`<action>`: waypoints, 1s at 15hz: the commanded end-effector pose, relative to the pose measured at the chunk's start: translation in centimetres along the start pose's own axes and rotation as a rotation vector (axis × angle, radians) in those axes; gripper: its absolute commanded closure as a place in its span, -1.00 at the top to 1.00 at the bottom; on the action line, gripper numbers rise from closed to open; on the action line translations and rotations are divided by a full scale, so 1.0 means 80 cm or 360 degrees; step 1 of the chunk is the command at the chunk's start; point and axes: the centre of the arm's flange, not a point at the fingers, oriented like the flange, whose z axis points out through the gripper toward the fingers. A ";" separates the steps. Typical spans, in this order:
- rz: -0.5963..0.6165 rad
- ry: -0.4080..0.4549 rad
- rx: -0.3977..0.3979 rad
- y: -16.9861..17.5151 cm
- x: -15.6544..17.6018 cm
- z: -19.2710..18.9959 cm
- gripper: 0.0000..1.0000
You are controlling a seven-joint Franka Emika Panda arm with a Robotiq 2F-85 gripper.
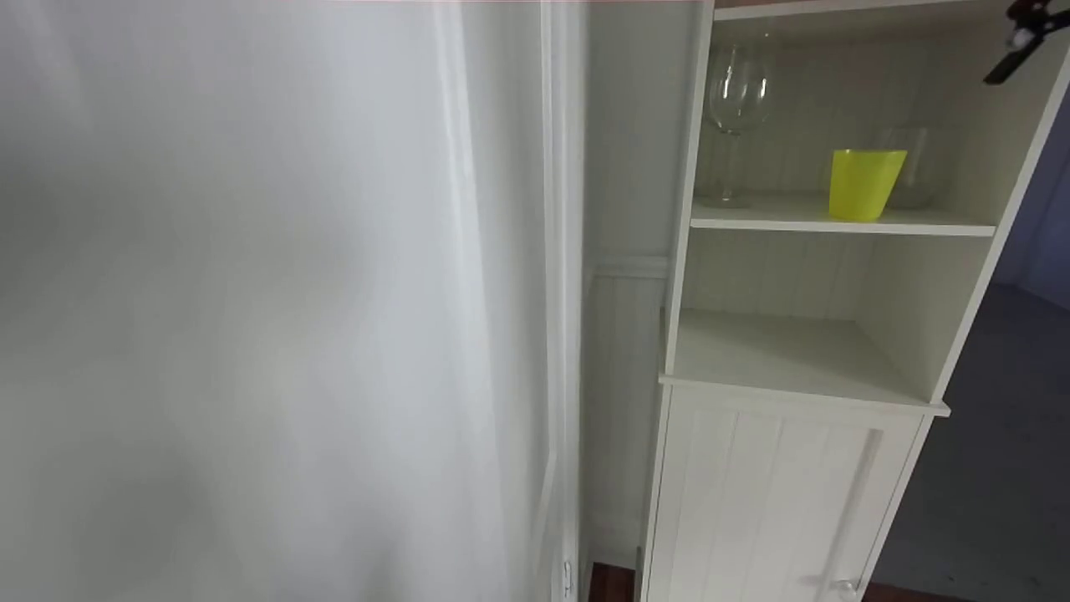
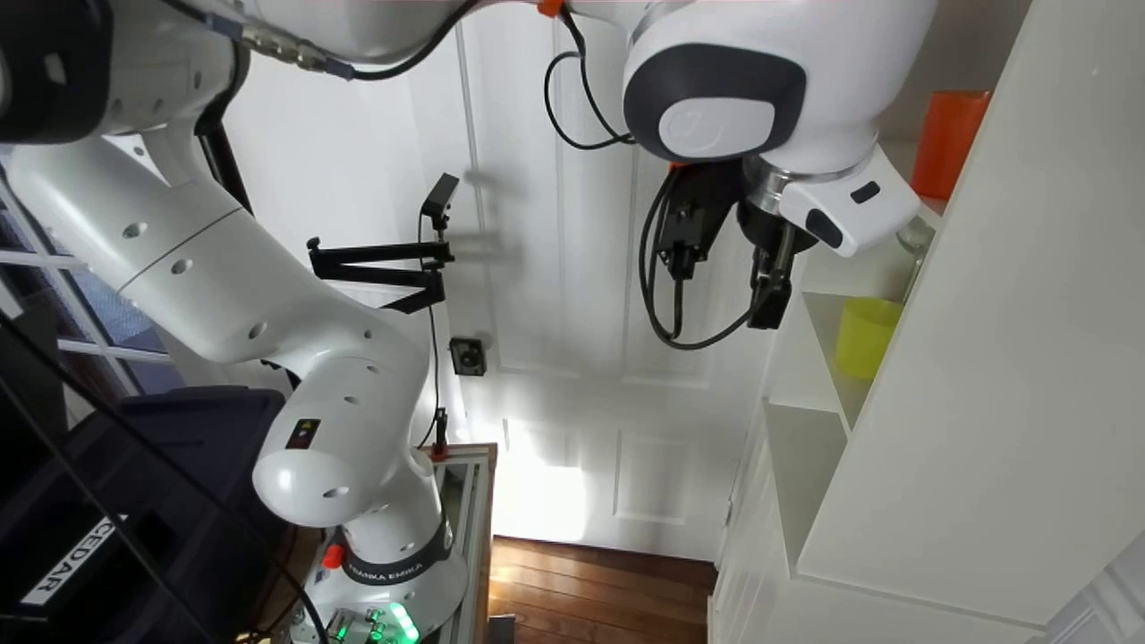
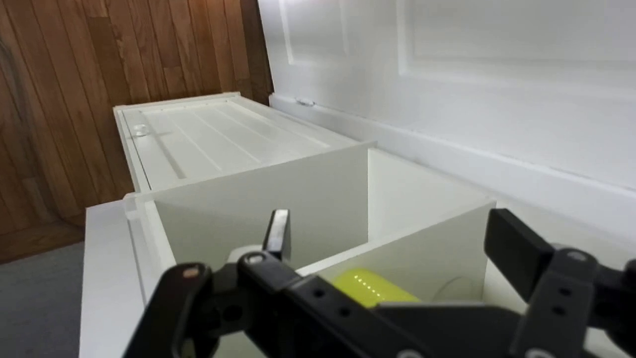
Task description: Remove the yellow cup from the middle shelf and put it on the third shelf from the bottom
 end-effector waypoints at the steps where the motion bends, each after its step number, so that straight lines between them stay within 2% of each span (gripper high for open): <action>1: 0.0247 0.0190 0.0063 -0.019 0.005 0.047 1.00; 4: 0.0426 0.0362 0.0086 -0.018 0.014 0.064 1.00; 8: 0.0560 0.0540 0.0114 -0.024 0.024 0.075 1.00; 15: 0.0746 0.0610 0.0112 -0.035 0.039 0.107 1.00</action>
